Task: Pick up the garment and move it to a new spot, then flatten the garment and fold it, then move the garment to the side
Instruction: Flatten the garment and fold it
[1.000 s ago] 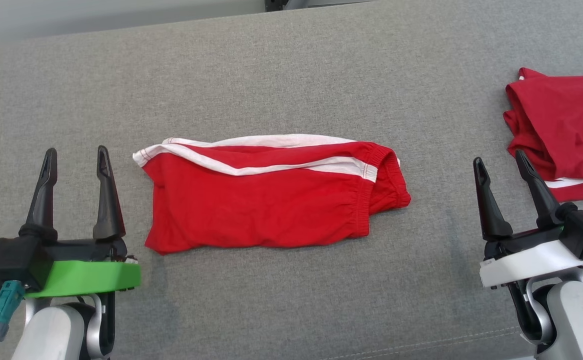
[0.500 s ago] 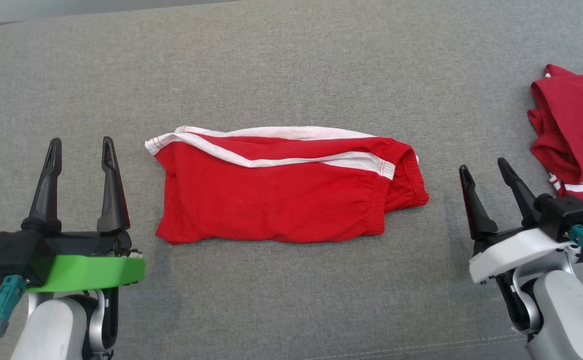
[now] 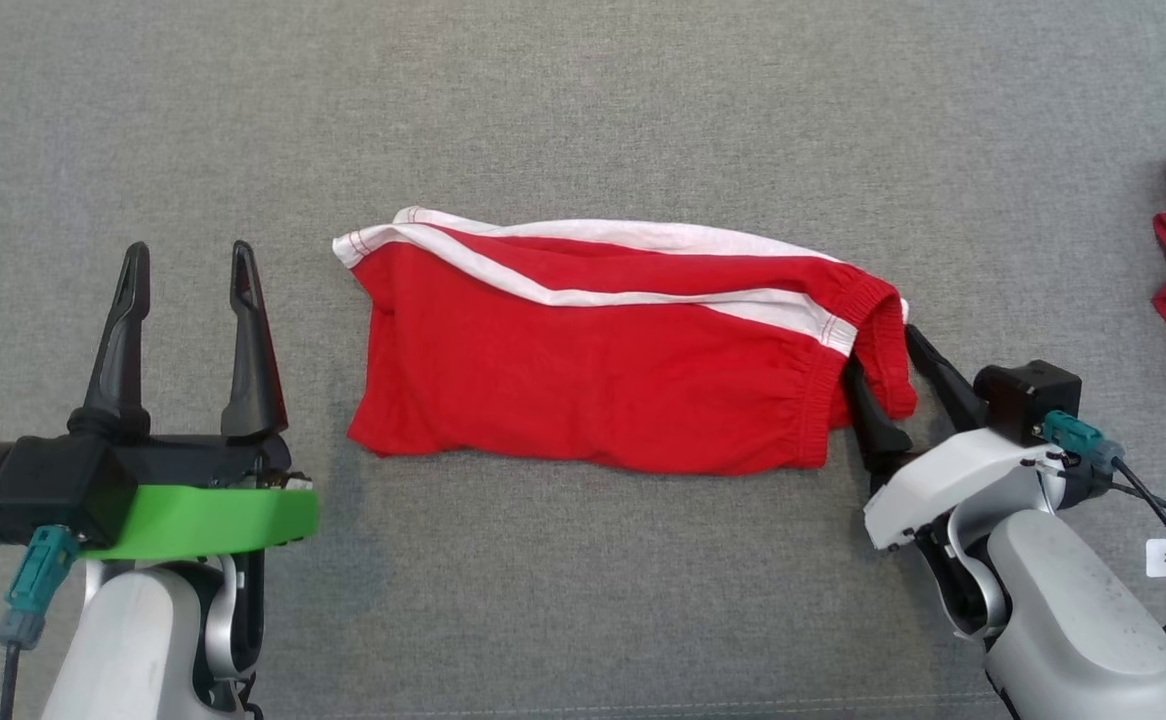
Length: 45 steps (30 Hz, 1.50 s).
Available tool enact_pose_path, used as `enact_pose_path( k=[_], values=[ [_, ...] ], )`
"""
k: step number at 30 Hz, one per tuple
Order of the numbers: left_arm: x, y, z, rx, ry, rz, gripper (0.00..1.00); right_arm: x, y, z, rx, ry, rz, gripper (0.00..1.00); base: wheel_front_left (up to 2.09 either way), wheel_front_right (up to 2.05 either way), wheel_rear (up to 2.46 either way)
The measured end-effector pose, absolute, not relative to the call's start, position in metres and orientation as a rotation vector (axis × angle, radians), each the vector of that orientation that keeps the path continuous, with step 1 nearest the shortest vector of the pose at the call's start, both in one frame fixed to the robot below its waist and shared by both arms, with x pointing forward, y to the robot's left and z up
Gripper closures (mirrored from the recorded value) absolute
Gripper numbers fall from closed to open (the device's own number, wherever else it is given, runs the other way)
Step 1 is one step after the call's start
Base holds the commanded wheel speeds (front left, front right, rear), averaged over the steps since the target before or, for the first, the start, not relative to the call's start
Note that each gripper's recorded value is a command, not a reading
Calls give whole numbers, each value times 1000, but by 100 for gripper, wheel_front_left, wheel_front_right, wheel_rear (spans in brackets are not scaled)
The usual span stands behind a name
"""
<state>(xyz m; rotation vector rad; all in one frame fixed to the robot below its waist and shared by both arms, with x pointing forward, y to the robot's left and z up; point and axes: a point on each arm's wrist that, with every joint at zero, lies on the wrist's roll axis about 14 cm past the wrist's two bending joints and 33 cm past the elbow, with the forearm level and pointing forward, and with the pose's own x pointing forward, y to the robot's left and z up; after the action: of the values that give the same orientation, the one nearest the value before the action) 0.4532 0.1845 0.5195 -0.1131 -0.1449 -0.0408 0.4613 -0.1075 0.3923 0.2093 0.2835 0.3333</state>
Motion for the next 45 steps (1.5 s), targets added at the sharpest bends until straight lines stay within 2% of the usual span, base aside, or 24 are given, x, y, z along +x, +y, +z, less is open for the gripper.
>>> enact_pose_path(
  k=[4,5,6,7,8,14,22,25,32,40,45],
  values=[
    [455,184,513,-112,-131,-38,0,462,-89,379,239,343,376,0,0,0,0],
    [455,184,511,-114,-128,-37,0,462,-84,379,249,347,387,56,0,0,0],
    [456,184,510,-117,-125,-38,0,462,-81,378,261,351,393,83,0,0,0],
    [457,184,509,-118,-124,-38,0,462,-80,377,272,357,396,83,0,0,0],
    [458,184,509,-117,-123,-39,0,462,-79,378,280,358,400,100,0,0,0],
    [461,179,505,-119,-117,-51,0,463,-92,382,361,357,359,100,0,0,0],
    [467,167,502,-126,-115,-85,0,461,-175,378,401,395,176,100,0,0,0],
    [469,163,501,-129,-115,-96,0,458,-179,381,451,427,174,100,0,0,0],
    [473,152,499,-137,-110,-125,0,449,-139,417,695,494,323,100,0,0,0],
    [471,146,497,-145,-102,-143,0,458,-93,479,800,407,533,100,0,0,0],
    [471,148,498,-148,-102,-140,0,459,-47,485,817,446,662,100,0,0,0]
  ],
)
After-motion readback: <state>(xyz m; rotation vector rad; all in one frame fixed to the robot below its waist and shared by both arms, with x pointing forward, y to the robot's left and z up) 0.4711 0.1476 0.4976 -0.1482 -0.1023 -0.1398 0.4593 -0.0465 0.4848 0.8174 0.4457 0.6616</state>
